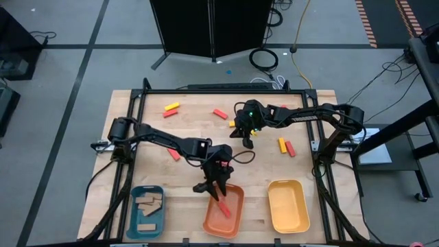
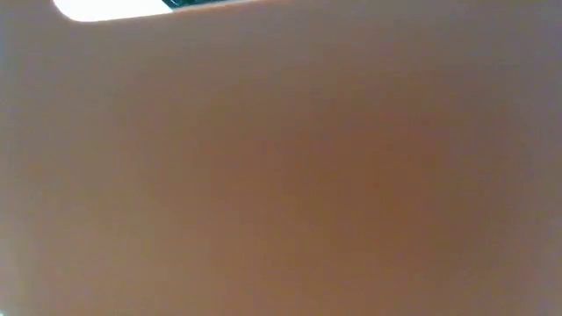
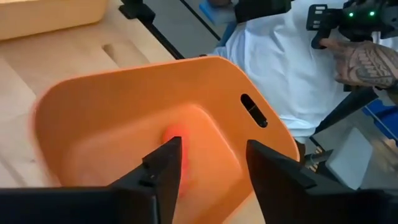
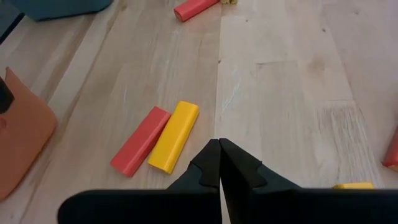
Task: Sort blocks
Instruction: Put the bottom left orange block into the orange bin
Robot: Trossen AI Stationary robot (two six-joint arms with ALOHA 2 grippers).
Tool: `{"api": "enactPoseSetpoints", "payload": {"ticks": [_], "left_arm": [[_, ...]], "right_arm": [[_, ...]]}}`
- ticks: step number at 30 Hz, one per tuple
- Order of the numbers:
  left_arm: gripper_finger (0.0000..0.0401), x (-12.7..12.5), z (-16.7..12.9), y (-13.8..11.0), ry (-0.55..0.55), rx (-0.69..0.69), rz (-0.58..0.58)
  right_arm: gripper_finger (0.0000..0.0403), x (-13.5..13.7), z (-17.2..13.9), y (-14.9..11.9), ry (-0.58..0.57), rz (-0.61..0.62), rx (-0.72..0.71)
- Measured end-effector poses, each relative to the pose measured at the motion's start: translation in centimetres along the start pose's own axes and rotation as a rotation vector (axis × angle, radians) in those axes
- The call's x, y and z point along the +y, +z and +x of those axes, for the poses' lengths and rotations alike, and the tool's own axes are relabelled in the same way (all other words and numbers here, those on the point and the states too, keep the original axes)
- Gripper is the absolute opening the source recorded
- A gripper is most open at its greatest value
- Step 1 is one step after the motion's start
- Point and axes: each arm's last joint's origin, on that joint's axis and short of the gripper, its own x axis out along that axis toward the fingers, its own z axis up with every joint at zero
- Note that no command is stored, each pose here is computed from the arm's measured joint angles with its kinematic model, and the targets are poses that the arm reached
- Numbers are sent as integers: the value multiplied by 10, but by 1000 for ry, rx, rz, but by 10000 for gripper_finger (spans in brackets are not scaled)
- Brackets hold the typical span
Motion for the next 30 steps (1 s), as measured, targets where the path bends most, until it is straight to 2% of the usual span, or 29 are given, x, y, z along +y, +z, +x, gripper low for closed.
{"api": "enactPoseSetpoints", "payload": {"ticks": [8,16,20,23,30], "left_arm": [[185,4,-9,0,35,-2,-17],[185,-26,-48,9,304,127,-5],[185,-45,-70,8,469,246,-4],[185,-51,-93,-2,562,316,-36],[185,-50,-169,-50,763,285,-205]], "right_arm": [[0,0,0,2,-4,-10,-19],[0,0,0,3,-6,-13,-25],[0,-1,0,3,-12,-14,-27],[0,-2,0,3,-49,-16,-26],[0,-3,0,4,-85,-20,-33]]}}
